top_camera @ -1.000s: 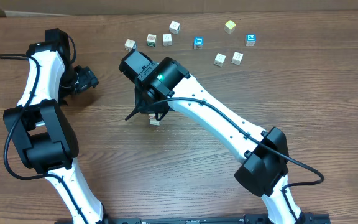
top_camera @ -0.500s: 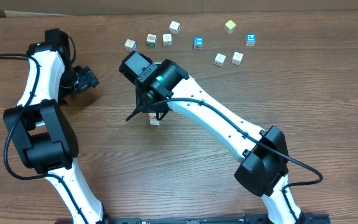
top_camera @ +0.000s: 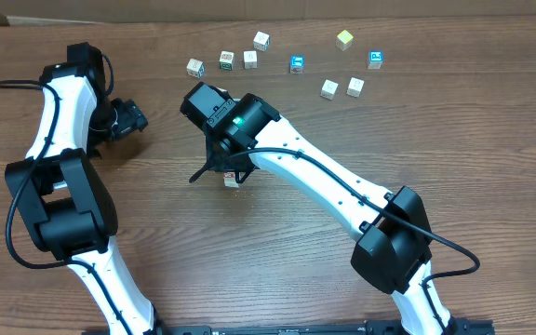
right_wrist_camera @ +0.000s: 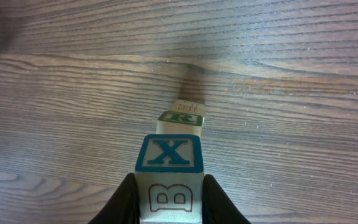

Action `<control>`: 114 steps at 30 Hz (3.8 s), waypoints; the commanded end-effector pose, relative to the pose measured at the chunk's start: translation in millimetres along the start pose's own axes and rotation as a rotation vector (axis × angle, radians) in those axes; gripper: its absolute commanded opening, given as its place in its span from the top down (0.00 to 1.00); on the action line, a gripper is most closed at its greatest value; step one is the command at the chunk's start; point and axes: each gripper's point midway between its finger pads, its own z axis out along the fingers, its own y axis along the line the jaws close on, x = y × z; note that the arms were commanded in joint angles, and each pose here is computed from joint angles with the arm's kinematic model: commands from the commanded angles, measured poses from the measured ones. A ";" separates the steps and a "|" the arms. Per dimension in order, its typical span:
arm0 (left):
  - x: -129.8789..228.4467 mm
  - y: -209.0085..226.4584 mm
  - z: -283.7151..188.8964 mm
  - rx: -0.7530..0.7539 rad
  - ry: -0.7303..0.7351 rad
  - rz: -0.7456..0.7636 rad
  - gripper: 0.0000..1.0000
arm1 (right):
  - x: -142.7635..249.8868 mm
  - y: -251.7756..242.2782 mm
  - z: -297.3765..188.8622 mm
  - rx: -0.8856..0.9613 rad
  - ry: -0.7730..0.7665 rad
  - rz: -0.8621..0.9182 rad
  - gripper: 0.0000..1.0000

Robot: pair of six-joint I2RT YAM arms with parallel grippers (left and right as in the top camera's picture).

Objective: Form a tower
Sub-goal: 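Lower the held block onto the stack top and open the right gripper, then raise the right gripper and retract it to the upper right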

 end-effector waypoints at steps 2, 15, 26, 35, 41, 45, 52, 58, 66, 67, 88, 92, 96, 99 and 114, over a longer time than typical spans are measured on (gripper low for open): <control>1.3 -2.2 4.0 -0.008 0.006 0.019 0.00 | -0.3 -0.1 -3.3 -0.002 -0.011 0.017 0.80; 1.3 -2.2 4.0 -0.008 0.006 0.019 0.00 | 0.1 0.4 5.4 -0.006 -0.014 0.021 0.76; 1.3 -2.3 4.0 -0.008 0.006 0.020 0.00 | 1.0 1.3 5.4 -0.007 -0.013 0.018 0.75; 1.2 -2.2 4.0 -0.007 0.006 0.019 0.01 | 1.8 2.1 5.3 -0.007 -0.013 0.016 0.75; 1.3 -2.2 4.0 -0.008 0.006 0.019 0.00 | 3.0 3.2 5.3 -0.008 -0.012 0.012 0.75; 1.3 -2.2 4.0 -0.008 0.006 0.019 0.00 | 4.5 3.8 5.9 -0.007 -0.011 0.009 0.74; 1.3 -2.3 4.0 -0.008 0.006 0.020 0.00 | 4.8 3.5 9.6 -0.007 -0.011 0.010 0.74; 1.3 -2.3 4.0 -0.008 0.006 0.019 0.00 | 3.7 4.8 9.6 -0.013 -0.015 0.010 0.65; 1.3 -2.3 4.0 -0.008 0.006 0.020 0.01 | 3.2 5.2 9.6 -0.014 -0.018 0.010 0.28; 1.3 -2.3 4.0 -0.008 0.006 0.020 0.00 | 2.4 6.0 9.6 -0.018 -0.021 0.010 0.24; 1.3 -2.2 4.0 -0.008 0.006 0.019 0.00 | -81.2 -135.9 -7.5 0.076 0.018 0.203 0.00; -2.9 -4.5 4.0 0.001 -0.011 0.014 0.01 | -89.8 -178.4 -10.1 0.115 0.041 0.248 0.00; -19.3 -12.6 3.1 0.035 -0.077 0.007 0.00 | -98.2 -223.6 -13.9 0.148 0.054 0.322 0.00; -24.6 -16.6 2.4 0.054 -0.098 0.006 0.00 | -104.7 -266.9 -18.3 0.168 0.060 0.381 0.00; -13.5 -41.4 -37.2 0.204 -0.051 0.213 0.59 | -127.0 -428.5 -40.8 0.206 -0.062 0.695 0.00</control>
